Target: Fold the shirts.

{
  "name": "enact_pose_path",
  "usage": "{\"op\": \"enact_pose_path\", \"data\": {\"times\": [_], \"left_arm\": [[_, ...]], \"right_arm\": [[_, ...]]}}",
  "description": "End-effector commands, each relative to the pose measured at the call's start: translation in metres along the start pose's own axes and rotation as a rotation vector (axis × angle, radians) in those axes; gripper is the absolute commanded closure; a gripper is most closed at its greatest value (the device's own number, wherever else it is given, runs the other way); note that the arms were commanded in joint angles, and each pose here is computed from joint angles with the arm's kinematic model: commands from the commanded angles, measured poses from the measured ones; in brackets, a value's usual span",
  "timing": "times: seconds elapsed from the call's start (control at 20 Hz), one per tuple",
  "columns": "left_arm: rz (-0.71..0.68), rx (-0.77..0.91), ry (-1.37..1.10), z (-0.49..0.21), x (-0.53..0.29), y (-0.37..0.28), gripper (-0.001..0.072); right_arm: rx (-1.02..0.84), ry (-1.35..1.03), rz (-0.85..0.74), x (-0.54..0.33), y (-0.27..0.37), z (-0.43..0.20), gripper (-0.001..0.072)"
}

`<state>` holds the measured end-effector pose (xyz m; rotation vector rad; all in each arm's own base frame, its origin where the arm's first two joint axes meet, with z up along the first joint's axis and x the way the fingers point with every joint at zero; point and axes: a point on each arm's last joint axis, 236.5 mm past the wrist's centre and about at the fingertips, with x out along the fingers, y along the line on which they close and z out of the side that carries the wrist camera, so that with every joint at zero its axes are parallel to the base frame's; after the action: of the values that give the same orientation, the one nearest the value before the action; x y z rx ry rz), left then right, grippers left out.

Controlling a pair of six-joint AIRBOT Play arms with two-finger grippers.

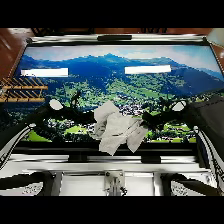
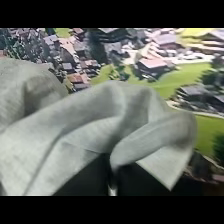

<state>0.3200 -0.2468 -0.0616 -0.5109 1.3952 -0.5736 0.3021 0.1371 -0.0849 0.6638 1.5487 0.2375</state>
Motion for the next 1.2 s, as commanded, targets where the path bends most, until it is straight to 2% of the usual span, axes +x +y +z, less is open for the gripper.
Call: {"op": "enact_pose_path", "data": {"times": [0.0, 0.15, 0.3, 0.45, 0.6, 0.8, 0.95, 1.05, 1.15], "left_arm": [[0.014, 0.074, -0.067, 0.019, -0.023, -0.009, 0.0682], [-0.011, 0.223, -0.319, 0.078, -0.114, -0.058, 0.0682], [-0.041, 0.409, -0.696, 0.113, -0.278, -0.141, 0.0682], [0.026, 0.604, -1.03, 0.074, -0.435, -0.21, 0.0682], [0.21, 0.718, -1.308, 0.009, -0.541, -0.242, 0.0681], [0.188, 0.718, -1.435, -0.052, -0.572, -0.269, 0.068], [0.215, 0.724, -1.339, -0.064, -0.551, -0.262, 0.068], [0.261, 0.688, -1.202, -0.057, -0.524, -0.238, 0.0679], [0.303, 0.619, -1.083, -0.039, -0.498, -0.204, 0.0679]], "right_arm": [[-0.086, -0.021, 0.015, 0.001, 0.019, 0.007, 0.0644], [-0.297, -0.172, -0.116, -0.091, 0.03, 0.034, 0.0645], [-0.437, -0.571, -0.219, -0.248, 0.068, 0.051, 0.0645], [-0.551, -1.016, -0.148, -0.397, 0.14, -0.001, 0.0646], [-0.637, -1.281, -0.086, -0.475, 0.173, -0.075, 0.0645], [-0.664, -1.381, 0.015, -0.496, 0.186, -0.136, 0.0645], [-0.659, -1.379, -0.039, -0.495, 0.174, -0.146, 0.0645], [-0.625, -1.244, -0.108, -0.468, 0.155, -0.135, 0.0645], [-0.556, -1.013, -0.134, -0.418, 0.133, -0.122, 0.0645]]}}
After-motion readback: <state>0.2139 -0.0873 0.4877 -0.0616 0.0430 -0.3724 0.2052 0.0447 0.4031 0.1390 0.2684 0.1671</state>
